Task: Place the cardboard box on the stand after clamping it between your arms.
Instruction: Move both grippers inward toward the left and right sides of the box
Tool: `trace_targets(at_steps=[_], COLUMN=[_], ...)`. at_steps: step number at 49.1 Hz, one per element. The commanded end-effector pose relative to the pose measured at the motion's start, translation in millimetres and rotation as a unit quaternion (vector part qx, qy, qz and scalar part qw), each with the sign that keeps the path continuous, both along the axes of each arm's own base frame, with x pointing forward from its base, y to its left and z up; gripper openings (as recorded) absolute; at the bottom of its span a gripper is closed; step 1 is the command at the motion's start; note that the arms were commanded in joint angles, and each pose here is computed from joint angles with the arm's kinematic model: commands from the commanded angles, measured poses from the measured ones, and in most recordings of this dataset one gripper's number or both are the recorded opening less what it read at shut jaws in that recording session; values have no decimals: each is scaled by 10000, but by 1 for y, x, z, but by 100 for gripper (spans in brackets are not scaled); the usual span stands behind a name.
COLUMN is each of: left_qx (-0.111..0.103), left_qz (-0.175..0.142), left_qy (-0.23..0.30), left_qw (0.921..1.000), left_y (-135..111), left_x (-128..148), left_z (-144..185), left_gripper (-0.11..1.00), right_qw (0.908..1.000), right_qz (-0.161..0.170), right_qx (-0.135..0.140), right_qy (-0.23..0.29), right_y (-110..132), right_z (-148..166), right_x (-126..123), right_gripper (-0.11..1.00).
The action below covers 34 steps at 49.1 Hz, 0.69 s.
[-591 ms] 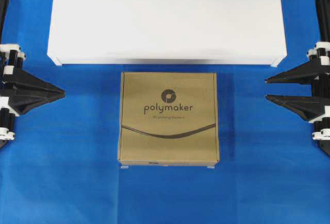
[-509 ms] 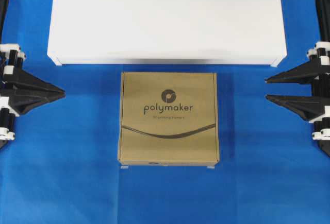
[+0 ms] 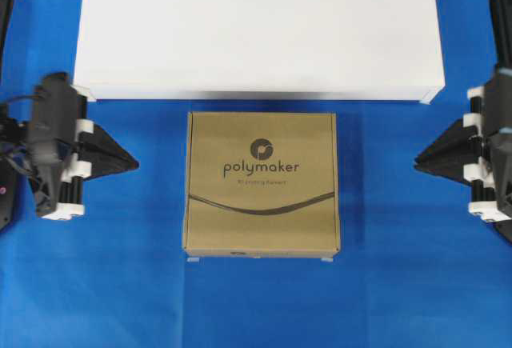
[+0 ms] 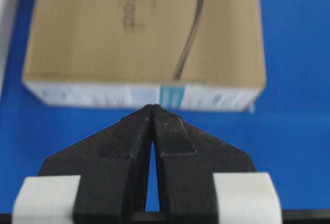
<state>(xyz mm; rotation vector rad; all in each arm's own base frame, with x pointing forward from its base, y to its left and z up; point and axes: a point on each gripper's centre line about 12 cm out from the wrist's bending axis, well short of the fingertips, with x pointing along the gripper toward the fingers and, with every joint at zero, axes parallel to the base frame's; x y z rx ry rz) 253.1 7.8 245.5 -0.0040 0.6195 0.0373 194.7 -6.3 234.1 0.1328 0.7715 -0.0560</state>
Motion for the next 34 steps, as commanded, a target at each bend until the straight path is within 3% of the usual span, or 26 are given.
trace_targets(at_steps=[1, 13, 19, 30, 34], left_qx=[68, 336, 336, 290, 245], left_qz=[-35, -291, -307, -301, -253], left_qy=[225, 795, 985, 1288, 1470], left_qw=[9997, 9958, 9941, 9908, 9885], left_y=[1, -1, -1, -1, 0], left_x=[8, 22, 26, 37, 42], left_z=[2, -9, -18, -44, -56], left_gripper=[0, 0, 5, 69, 86], right_qw=[9993, 9922, 9863, 9796, 9801], right_qz=[-18, 26, 35, 299, 388], right_qx=[29, -137, -131, -303, -375], right_qy=[375, 1242, 1644, 1963, 1911], right_y=[-1, -6, -8, -9, -10], right_z=[-1, -27, -40, -59, -66], right_x=[5, 18, 26, 42, 49], right_gripper=[2, 9, 26, 89, 99])
